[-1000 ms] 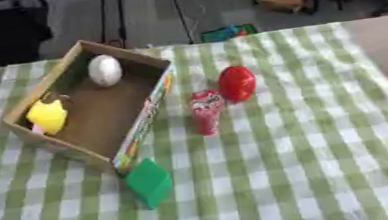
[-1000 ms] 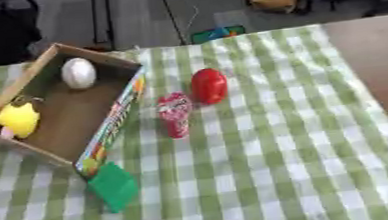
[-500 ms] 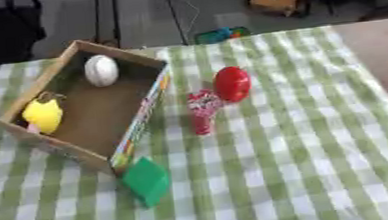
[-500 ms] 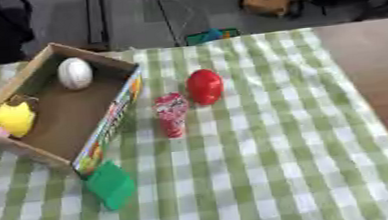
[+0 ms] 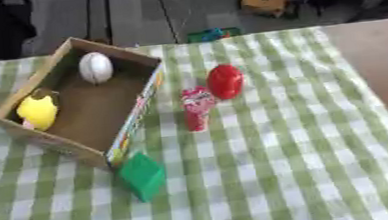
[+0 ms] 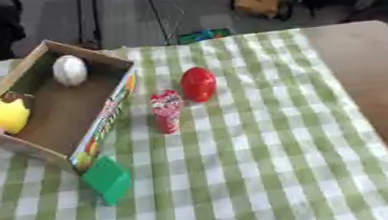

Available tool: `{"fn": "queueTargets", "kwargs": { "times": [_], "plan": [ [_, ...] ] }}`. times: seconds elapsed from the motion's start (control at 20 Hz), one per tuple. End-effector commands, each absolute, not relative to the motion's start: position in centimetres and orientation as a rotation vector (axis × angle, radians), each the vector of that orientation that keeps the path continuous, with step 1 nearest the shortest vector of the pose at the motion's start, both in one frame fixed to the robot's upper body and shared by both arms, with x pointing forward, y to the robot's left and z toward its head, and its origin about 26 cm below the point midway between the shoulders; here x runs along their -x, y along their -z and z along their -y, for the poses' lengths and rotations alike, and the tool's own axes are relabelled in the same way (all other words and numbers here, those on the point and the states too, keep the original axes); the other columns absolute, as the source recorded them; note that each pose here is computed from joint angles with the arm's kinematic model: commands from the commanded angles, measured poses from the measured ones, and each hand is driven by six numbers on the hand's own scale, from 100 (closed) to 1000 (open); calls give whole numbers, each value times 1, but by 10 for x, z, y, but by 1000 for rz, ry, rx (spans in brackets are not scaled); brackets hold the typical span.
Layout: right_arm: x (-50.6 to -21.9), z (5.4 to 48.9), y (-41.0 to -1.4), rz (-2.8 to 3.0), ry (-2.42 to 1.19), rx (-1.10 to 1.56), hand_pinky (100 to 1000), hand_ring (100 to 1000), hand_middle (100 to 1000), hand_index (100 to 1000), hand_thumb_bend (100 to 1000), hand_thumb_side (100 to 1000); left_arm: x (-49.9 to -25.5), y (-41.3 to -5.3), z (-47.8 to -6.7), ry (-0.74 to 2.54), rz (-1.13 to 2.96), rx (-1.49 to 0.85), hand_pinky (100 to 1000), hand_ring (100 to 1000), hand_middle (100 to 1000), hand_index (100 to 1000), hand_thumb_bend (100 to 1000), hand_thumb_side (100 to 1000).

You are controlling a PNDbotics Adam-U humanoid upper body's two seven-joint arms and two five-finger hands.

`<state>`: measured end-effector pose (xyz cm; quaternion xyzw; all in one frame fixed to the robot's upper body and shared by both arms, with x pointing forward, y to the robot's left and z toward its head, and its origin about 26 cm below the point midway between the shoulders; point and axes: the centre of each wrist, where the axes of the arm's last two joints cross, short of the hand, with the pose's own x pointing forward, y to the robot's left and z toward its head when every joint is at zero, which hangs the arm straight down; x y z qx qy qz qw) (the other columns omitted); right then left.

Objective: Pick up objects on the table and place them in the box.

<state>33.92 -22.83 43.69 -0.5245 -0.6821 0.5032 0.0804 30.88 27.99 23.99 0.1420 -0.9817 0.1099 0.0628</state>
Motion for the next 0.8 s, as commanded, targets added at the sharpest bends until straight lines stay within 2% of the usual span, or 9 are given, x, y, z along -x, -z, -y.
{"fn": "queueTargets", "kwargs": {
  "times": [0.05, 0.3, 0.4, 0.45, 0.8],
  "plan": [
    [-373, 220, -435, 1879, -1604, 1548, 769, 875, 944, 1000, 100, 805, -306, -246, -280, -293, 2992, -418, 830, 853, 857, 853, 174, 1000],
    [-424, 200, -418, 1664, -1734, 1497, 791, 884, 961, 1000, 100, 821, -307, -248, -277, -289, 2994, -388, 829, 853, 853, 852, 168, 1000],
    [-440, 194, -409, 1610, -1760, 1470, 782, 884, 964, 1000, 147, 800, -307, -248, -276, -289, 2997, -375, 829, 853, 851, 852, 166, 1000],
    [-447, 192, -405, 1592, -1765, 1458, 780, 886, 964, 1000, 190, 781, -307, -249, -275, -289, 2998, -370, 830, 853, 850, 852, 164, 1000],
    [-475, 172, -377, 1532, -1765, 1416, 781, 891, 966, 1000, 225, 764, -308, -251, -271, -291, 3007, -334, 830, 853, 847, 849, 159, 1000]
  ]
}}
